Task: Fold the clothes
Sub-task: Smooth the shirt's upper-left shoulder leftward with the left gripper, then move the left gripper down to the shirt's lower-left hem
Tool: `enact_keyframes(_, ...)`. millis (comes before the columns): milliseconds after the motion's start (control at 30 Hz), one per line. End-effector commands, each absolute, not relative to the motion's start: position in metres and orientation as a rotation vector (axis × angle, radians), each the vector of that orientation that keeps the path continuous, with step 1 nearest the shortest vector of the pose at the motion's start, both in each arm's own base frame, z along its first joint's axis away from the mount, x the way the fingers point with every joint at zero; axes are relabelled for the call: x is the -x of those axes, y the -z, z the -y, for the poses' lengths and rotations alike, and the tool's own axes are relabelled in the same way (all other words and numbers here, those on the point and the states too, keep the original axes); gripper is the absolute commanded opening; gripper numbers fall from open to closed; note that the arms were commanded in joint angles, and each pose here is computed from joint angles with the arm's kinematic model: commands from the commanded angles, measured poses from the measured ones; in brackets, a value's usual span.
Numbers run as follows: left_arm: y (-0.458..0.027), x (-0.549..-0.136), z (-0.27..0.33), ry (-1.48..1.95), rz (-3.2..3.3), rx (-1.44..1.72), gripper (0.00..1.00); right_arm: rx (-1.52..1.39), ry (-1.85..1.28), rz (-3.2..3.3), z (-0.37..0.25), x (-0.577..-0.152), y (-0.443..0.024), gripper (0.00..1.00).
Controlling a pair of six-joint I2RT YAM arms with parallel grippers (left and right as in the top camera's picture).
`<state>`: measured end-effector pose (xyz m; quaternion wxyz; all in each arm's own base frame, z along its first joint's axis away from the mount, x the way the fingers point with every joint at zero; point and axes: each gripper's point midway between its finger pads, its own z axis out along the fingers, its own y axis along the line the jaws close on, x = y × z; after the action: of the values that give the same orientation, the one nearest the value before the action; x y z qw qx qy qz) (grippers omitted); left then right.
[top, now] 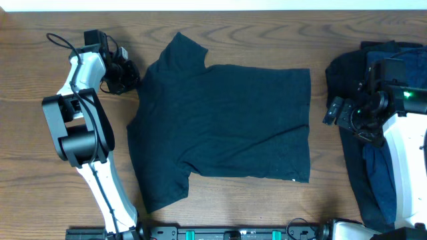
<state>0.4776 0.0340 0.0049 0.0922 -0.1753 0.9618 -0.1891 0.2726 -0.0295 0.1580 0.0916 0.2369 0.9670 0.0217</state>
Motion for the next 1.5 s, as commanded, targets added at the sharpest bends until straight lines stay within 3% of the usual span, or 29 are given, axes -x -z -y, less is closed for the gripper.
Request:
enact_keyframes(0,0.003,-0.474,-0.044,0.457,-2.867,0.503,0.06,-0.698,-0.042,-2.867,0.034,-0.273,-0.16,0.99)
enact_keyframes(167,0.007,-0.477,-0.075,0.197,-2.85,0.571,0.06,-0.698,-0.042,-2.868,0.034,-0.273,-0.16,0.99)
enact_keyframes(433,-0.005,-0.502,-0.072,0.26,-2.752,0.529,0.07,-0.698,-0.042,-2.868,0.034,-0.273,-0.16,0.99)
enact_keyframes(567,-0.037,-0.515,-0.062,0.356,-2.684,0.489,0.3,-0.698,-0.042,-2.867,0.034,-0.273,-0.16,0.99)
enact_keyframes(700,-0.101,-0.512,-0.058,0.386,-2.588,0.517,0.39,-0.698,-0.042,-2.867,0.034,-0.273,-0.16,0.99)
enact_keyframes(833,-0.171,-0.474,-0.05,0.393,-2.56,0.547,0.4,-0.698,-0.042,-2.868,0.034,-0.273,-0.16,0.99)
enact_keyframes(1000,-0.222,-0.396,-0.026,0.407,-2.654,0.573,0.39,-0.698,-0.042,-2.867,0.034,-0.273,-0.16,0.99)
enact_keyframes(1233,-0.237,-0.31,0.012,0.423,-2.814,0.554,0.27,-0.552,0.109,-2.893,0.049,-0.27,-0.16,0.99)
enact_keyframes(1467,-0.234,-0.244,0.02,0.345,-2.775,0.593,0.27,-0.499,0.181,-2.897,0.057,-0.27,-0.161,0.99)
